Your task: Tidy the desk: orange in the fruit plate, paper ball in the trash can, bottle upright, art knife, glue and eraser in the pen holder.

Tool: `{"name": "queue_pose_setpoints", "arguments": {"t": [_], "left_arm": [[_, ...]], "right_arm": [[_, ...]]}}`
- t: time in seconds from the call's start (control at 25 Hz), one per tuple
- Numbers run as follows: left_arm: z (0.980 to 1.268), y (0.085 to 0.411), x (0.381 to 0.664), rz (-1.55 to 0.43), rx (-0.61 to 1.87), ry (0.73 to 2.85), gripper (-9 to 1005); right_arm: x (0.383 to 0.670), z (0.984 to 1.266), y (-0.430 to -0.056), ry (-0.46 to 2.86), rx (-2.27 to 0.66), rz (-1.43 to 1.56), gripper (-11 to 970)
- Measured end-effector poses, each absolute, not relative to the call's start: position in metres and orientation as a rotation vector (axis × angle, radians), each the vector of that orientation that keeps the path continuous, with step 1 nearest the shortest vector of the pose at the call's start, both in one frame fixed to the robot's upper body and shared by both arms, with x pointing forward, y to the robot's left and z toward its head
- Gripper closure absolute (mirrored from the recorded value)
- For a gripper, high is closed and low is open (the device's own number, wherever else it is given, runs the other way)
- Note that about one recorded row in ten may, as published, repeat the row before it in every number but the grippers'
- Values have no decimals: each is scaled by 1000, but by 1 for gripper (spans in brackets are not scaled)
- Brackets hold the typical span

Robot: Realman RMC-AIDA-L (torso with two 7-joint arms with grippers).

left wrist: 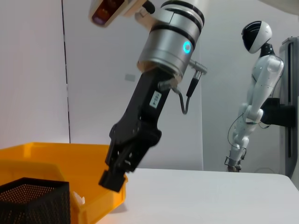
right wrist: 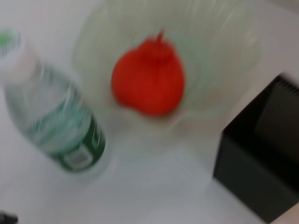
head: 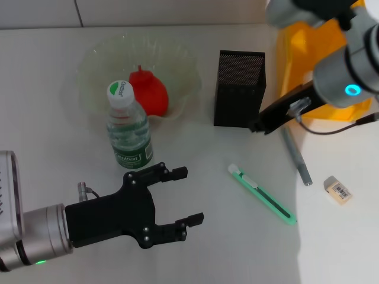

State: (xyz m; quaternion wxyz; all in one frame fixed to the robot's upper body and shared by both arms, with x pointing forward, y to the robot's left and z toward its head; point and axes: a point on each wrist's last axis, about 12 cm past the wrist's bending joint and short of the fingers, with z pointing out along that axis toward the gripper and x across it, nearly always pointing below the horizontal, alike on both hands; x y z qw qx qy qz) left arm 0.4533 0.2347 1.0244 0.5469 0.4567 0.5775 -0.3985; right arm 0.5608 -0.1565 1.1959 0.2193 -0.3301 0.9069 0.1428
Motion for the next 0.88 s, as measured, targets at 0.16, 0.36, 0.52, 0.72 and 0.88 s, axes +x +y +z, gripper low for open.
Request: {"name": "queue_pose_setpoints", "arguments": {"t": [0.16,0.36,0.52,0.72,0.88], "left_arm": [[1025,236,453,-950,1080,1376,213],[1027,235,456,-955,1085,1371,213],[1028,234,457,-964,1088,1374,213],[1027,235,457,-965,1098,1377,213],[1027,234,457,-966,1099,1377,213]], "right_arm": [[559,1205,-171,2487,-862,514,834],[558,1166,-148,2631,-987,402,805],[557,1151,-136,2666,-1026,354,733],[559,1142,-130,2703,-1048,331,644],[559,1137,-130,2721,-1055,322,529]]}}
